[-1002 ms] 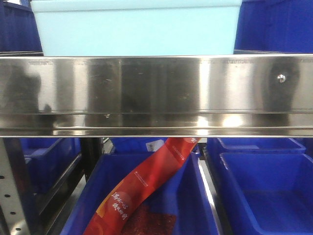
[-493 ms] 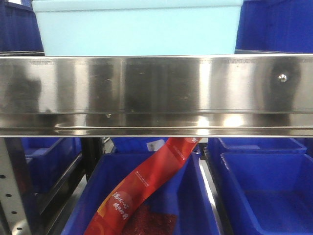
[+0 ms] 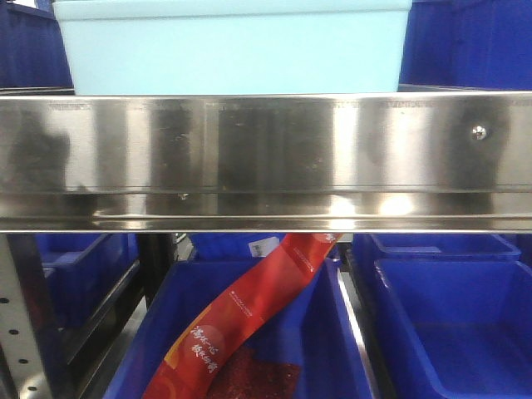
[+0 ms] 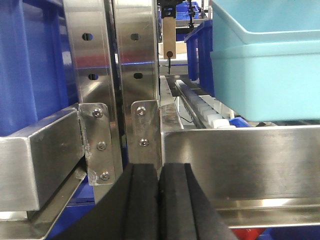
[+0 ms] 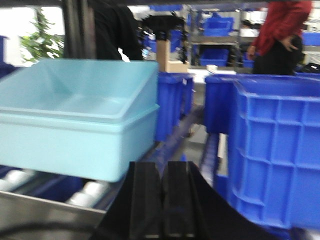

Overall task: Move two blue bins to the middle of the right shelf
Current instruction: 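Withdraw both open grippers from the placed bin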

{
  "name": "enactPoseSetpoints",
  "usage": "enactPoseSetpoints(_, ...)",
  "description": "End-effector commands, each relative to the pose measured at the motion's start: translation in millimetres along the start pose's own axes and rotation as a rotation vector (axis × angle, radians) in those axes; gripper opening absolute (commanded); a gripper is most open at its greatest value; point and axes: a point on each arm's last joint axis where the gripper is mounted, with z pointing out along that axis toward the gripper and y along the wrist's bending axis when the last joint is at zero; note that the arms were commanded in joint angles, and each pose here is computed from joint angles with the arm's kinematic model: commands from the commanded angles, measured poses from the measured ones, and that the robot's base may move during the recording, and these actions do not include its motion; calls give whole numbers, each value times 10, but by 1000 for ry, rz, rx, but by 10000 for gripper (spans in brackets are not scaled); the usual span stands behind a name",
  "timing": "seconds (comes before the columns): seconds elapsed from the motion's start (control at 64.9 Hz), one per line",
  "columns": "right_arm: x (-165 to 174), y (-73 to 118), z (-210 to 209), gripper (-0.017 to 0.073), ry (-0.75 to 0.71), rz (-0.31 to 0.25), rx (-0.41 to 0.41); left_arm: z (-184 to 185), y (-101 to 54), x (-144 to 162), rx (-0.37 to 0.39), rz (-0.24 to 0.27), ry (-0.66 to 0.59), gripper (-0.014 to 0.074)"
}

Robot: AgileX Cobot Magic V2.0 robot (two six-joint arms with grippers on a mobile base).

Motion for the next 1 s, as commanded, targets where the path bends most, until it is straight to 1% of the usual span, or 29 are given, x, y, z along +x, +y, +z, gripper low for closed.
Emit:
enactPoseSetpoints(0.0, 76, 14, 39, -162, -19, -28, 42, -5, 1, -23, -1, -11, -21, -111)
enactPoseSetpoints(0.046, 129, 8, 71, -162, -42, -36, 80, -5, 1, -23, -1, -11, -21, -111)
enactPoseSetpoints(0.062, 165, 5, 86, -162, -41, -21, 90, -5, 1, -23, -1, -11, -21, -111)
enactPoseSetpoints(0.077, 180, -4, 90, -162, -51, -23, 112, -5, 1, -23, -1, -11, -21, -111)
enactPoseSetpoints(0.093, 219, -10, 102, -162, -48, -7, 123, -5, 1, -23, -1, -11, -21, -111)
enactPoseSetpoints(0.154, 341, -47, 119, -162, -52, 25, 190, -5, 1, -23, -1, -11, -21, -111)
enactPoseSetpoints(0.216, 461, -74, 112, -162, -41, 31, 244, -5, 1, -23, -1, -11, -21, -111)
enactPoseSetpoints(0.293, 594, -87, 84, -162, -37, 30, 281, -5, 1, -23, -1, -11, -21, -111)
enactPoseSetpoints(0.339, 697, -105, 105, -162, -10, 35, 293, -5, 1, -23, -1, -11, -21, -111)
enactPoseSetpoints(0.57, 1092, -167, 169, -162, 24, 44, 320, -5, 1, -25, -1, -11, -23, -111)
enactPoseSetpoints(0.632, 1052, -172, 168, -162, -24, 37, 322, -5, 1, -25, -1, -11, -23, -111)
enactPoseSetpoints(0.663, 1081, -163, 171, -162, 8, 42, 310, -5, 1, -25, -1, -11, -23, -111)
enactPoseSetpoints(0.709, 1084, -159, 173, -162, 15, 20, 301, -5, 1, -27, -1, -11, -26, -111)
enactPoseSetpoints(0.817, 1087, -142, 177, -162, 22, -6, 269, -5, 1, -27, -1, -11, -26, -111)
enactPoseSetpoints(0.987, 1081, -133, 180, -162, 16, -10, 251, -5, 1, -27, -1, -11, -26, -111)
